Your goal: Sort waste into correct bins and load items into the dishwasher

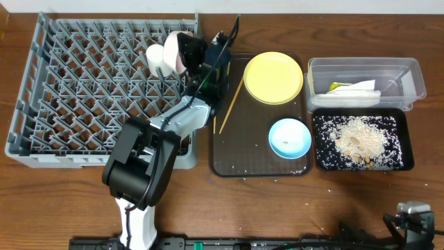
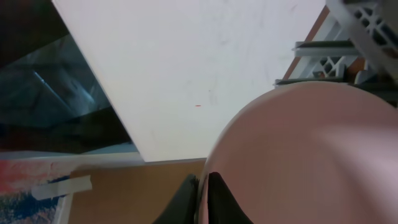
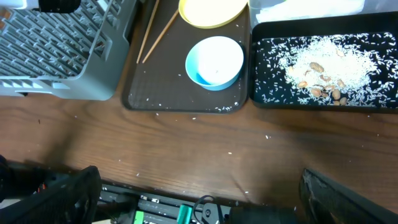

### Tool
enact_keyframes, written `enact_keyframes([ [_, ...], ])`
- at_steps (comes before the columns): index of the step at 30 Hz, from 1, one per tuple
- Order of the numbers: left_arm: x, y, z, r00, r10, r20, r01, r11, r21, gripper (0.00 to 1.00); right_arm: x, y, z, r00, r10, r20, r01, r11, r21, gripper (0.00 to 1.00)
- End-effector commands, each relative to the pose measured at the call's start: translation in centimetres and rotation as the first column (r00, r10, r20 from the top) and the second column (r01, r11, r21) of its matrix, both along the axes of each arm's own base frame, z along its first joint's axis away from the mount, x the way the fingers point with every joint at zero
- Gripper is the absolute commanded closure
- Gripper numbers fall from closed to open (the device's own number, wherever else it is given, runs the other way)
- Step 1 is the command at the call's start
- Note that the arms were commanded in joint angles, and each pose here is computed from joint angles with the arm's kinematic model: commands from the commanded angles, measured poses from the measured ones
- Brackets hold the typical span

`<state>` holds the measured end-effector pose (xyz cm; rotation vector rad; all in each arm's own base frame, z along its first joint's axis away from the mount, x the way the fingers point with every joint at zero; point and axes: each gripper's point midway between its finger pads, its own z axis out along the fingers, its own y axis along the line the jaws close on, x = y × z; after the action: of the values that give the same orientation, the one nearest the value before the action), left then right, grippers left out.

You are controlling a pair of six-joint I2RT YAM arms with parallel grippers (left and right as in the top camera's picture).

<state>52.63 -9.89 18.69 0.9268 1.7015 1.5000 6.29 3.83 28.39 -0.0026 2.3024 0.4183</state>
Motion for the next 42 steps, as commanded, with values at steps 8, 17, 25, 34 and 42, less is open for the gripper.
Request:
enact_keyframes([
  [8,-0.4,-2.8,-0.6,0.998,-0.059,-0.017,0.059,0.998,-0.002,0.76,0.1,-0.2,0.0,1.000,-0.023,-0.003,0.023,1.000,0.002,0.01],
  [17,-0.3,-2.9,-0.1,0.998,-0.060,0.010,0.060,0.998,-0.015,0.39,0.1,-0.2,0.0,1.000,-0.023,-0.003,0.023,1.000,0.002,0.01],
  [25,0.0,-3.0,2.3,0.989,-0.054,0.138,0.065,0.995,-0.076,0.29,0.1,-0.2,0.0,1.000,-0.023,-0.003,0.023,1.000,0.002,0.01],
  [34,-0.2,-2.7,4.8,0.966,-0.030,0.256,0.066,0.989,-0.134,0.17,0.1,-0.2,0.0,1.000,-0.023,-0.003,0.023,1.000,0.002,0.01],
  [42,-0.9,-2.2,7.2,0.948,0.002,0.319,0.065,0.977,-0.201,0.12,0.1,-0.2,0.0,1.000,-0.023,-0.003,0.023,1.000,0.002,0.01],
])
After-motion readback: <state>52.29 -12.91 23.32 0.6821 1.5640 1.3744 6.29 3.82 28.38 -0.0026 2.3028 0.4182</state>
